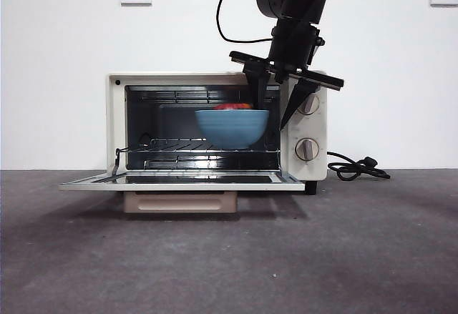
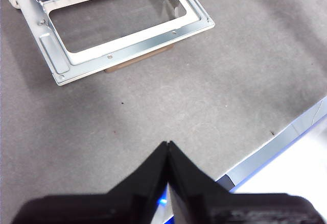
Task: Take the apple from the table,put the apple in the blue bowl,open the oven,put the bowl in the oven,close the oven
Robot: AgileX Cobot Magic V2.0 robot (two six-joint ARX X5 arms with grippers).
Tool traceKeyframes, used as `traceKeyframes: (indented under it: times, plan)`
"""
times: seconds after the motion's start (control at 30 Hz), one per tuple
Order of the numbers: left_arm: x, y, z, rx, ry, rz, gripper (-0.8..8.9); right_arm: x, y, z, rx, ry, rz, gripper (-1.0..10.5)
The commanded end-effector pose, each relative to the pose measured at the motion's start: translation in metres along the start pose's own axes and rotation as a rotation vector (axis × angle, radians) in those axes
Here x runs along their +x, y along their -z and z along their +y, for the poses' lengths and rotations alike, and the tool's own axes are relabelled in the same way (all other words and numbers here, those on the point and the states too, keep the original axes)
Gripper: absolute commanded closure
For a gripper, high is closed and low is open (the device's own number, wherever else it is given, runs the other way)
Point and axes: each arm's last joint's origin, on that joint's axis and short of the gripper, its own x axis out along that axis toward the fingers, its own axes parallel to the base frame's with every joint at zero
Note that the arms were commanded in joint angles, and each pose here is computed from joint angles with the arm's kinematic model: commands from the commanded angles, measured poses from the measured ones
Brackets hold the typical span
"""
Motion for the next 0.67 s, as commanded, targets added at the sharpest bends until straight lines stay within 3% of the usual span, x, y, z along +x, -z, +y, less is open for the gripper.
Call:
traceKeyframes:
  times: [0.03, 0.43, 0.57, 0.67]
  plan:
    - [0.000, 0.001, 0.000, -0.008, -0.004, -0.002, 8.19, 0.002, -0.002, 0.002, -0.028, 0.005, -0.018, 7.3]
    - [0.000, 0.003, 0.001, -0.003, -0.008, 0.019, 8.19, -0.026, -0.002, 0.015, -0.141, -0.016, -0.109, 7.3]
    - [0.004, 0.000, 0.001, 0.002, -0.006, 0.025, 8.19, -0.050, 0.006, 0.021, -0.290, -0.017, -0.142, 7.4]
    - [0.009, -0.004, 0.002, 0.008, -0.006, 0.022, 8.20, -0.070, 0.016, 0.023, -0.413, 0.020, -0.161, 8.3]
